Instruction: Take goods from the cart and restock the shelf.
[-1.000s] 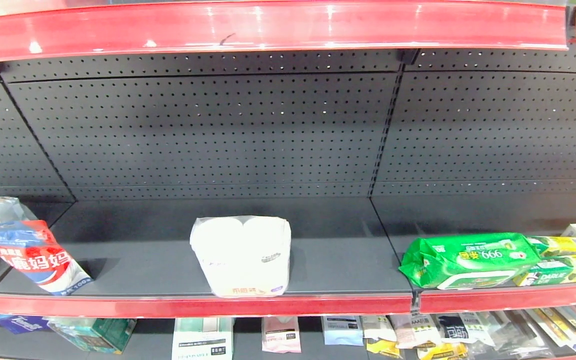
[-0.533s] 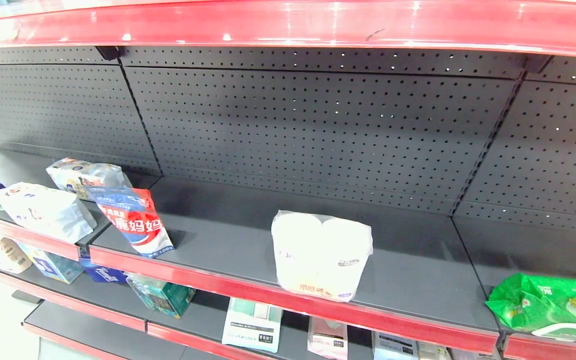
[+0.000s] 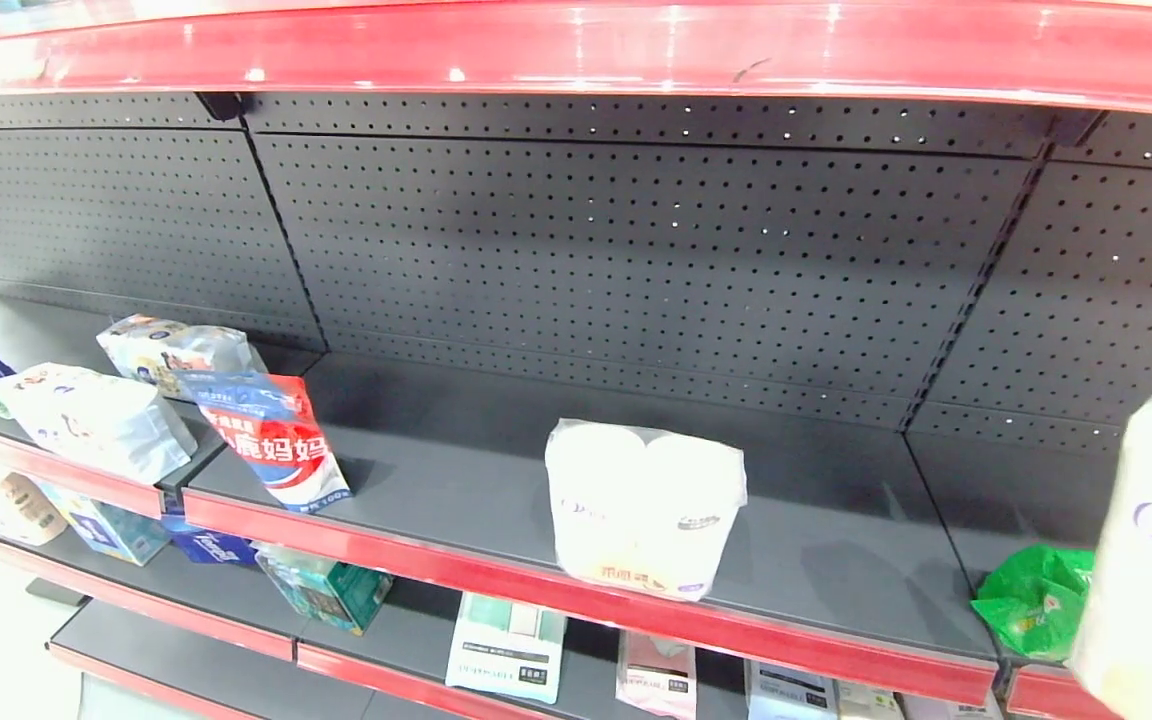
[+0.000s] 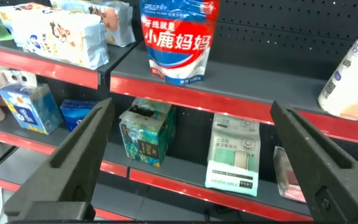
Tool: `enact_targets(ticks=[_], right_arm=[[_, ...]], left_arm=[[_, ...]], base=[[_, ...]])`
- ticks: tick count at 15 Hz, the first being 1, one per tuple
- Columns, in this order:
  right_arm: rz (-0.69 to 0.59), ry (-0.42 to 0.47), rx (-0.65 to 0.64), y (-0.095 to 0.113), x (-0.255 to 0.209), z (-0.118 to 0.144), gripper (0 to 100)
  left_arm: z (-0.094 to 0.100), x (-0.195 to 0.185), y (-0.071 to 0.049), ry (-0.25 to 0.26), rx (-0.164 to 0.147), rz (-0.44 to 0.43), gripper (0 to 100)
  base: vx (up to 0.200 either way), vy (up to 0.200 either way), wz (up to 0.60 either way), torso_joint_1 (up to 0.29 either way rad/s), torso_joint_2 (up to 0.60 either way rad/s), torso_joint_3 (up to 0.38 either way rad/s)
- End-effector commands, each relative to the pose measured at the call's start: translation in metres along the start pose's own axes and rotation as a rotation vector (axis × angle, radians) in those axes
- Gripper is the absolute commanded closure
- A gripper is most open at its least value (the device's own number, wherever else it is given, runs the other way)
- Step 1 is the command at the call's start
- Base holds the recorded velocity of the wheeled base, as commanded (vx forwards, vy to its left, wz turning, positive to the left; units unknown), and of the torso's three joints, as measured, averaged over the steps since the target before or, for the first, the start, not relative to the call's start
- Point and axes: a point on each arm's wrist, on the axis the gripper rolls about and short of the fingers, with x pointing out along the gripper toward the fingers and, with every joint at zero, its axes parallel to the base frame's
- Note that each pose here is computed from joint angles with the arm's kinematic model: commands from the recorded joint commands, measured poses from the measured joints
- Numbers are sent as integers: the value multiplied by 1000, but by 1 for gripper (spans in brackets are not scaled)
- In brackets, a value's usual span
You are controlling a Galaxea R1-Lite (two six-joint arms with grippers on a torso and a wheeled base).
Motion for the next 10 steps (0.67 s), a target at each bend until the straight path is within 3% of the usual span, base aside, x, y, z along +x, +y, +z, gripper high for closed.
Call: enact_targets(ticks=[1,6,10], right_arm=[[34,91,-13,8,19,-1,100],[50,127,124,26,69,8,100],[24,151,138,33,105,4,100]], left_arm=[[0,0,0,-1,-1,0,0],[0,0,0,-1,-1,0,0],[0,0,0,-1,-1,0,0]], base=[[0,0,0,0,0,0],[0,0,0,0,0,0],[0,0,0,0,0,0]])
